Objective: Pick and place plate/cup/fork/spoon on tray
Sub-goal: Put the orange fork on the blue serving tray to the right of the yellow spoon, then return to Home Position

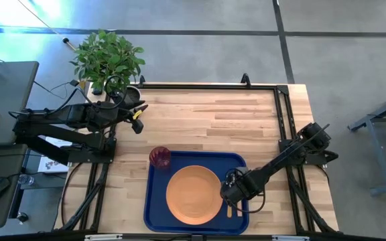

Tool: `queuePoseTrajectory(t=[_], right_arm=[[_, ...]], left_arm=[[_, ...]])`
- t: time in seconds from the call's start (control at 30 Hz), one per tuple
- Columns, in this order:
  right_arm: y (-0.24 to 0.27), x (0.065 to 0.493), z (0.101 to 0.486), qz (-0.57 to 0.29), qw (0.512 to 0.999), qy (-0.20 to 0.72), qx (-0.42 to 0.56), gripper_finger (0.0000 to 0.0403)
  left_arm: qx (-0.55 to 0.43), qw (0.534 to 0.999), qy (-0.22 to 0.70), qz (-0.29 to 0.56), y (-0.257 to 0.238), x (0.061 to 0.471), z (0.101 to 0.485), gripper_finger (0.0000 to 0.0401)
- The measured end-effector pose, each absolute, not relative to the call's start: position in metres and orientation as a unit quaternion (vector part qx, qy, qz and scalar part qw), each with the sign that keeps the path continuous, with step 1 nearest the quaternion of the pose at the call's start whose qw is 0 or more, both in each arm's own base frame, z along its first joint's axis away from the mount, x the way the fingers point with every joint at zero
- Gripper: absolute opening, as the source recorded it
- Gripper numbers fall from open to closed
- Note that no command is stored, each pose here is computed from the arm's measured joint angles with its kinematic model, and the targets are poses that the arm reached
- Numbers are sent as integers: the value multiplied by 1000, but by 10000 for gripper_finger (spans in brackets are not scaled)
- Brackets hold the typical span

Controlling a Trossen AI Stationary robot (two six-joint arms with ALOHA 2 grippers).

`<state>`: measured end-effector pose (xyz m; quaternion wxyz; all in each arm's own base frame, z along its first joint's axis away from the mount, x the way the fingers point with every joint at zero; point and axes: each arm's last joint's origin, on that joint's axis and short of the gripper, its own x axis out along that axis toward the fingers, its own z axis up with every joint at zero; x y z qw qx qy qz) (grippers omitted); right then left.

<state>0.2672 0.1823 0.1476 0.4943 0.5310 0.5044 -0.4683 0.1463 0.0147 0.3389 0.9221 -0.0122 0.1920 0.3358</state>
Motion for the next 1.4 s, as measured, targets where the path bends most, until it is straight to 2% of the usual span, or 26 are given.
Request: queuePoseTrajectory(t=[0.53, 0.87, 0.93, 1.07, 1.27, 1.4], right_arm=[[179, 263, 161, -463, 495, 501, 538, 62], [173, 260, 185, -443, 532, 457, 559, 62], [171, 259, 193, -437, 544, 440, 565, 62], [165, 255, 211, -416, 589, 397, 568, 63], [152, 250, 246, -365, 709, 289, 530, 63], [142, 246, 272, -334, 772, 209, 499, 63]], left_arm=[[-12, 922, 192, 336, 15, 146, 339, 81], [-20, 924, 188, 334, 15, 146, 339, 81], [-39, 932, 180, 311, 13, 145, 341, 81], [-67, 954, 175, 233, 9, 138, 345, 81], [-103, 977, 164, 91, 2, 123, 352, 81], [-114, 980, 162, 6, -3, 114, 354, 81]])
